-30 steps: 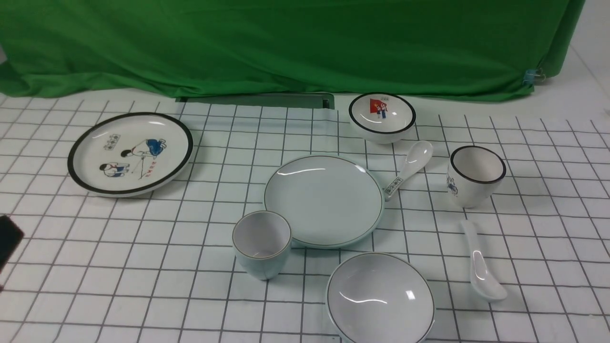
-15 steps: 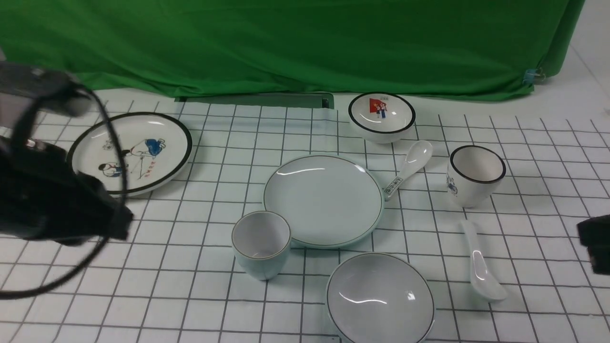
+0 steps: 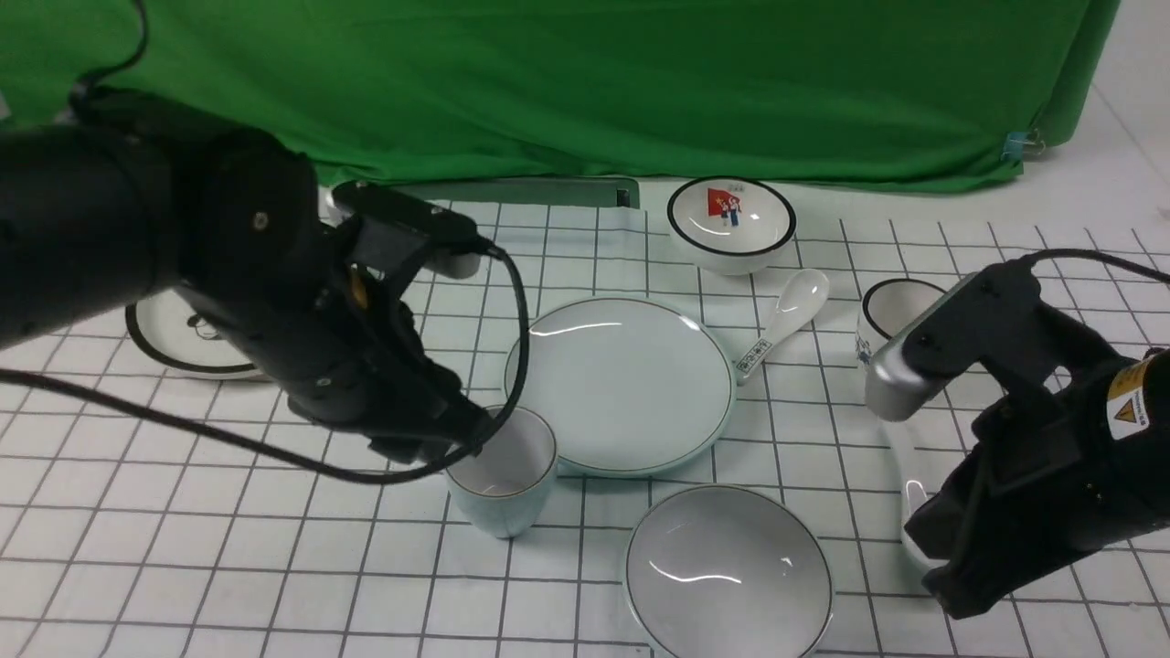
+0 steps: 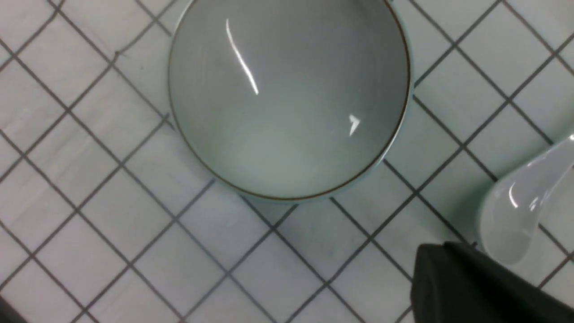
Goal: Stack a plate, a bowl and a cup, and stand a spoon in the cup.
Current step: Use the right arm to grab a blue rice bowl
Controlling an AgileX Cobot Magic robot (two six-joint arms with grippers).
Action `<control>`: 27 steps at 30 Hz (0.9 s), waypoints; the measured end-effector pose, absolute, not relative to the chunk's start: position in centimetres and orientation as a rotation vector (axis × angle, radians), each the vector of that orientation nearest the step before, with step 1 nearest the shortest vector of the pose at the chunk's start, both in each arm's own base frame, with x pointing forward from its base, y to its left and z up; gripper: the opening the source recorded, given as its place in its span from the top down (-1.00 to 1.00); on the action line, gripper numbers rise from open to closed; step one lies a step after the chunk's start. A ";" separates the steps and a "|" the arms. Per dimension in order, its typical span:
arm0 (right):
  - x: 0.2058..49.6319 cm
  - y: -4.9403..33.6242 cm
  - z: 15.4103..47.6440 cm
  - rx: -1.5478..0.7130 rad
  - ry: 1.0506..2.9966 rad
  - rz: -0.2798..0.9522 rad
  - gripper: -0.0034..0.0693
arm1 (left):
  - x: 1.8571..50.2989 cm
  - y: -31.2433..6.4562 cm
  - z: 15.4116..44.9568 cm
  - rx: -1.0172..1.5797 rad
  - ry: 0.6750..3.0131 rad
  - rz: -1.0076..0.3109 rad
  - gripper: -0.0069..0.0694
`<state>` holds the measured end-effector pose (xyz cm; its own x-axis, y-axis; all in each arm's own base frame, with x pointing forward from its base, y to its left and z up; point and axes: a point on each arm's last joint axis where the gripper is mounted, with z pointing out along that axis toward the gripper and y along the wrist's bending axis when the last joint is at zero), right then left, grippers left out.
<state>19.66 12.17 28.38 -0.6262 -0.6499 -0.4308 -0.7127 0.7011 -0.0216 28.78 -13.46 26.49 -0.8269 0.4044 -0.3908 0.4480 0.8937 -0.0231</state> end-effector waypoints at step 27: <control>20.4 12.3 28.8 -1.032 2.417 0.179 0.85 | 34.1 -16.3 30.6 0.726 2.540 -0.202 0.84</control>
<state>20.42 12.32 28.75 -0.5866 -0.6404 -0.4957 -0.7065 0.7039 -0.0733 34.13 -16.30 30.60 -0.7402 0.4580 -0.4923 0.5302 0.8478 -0.0083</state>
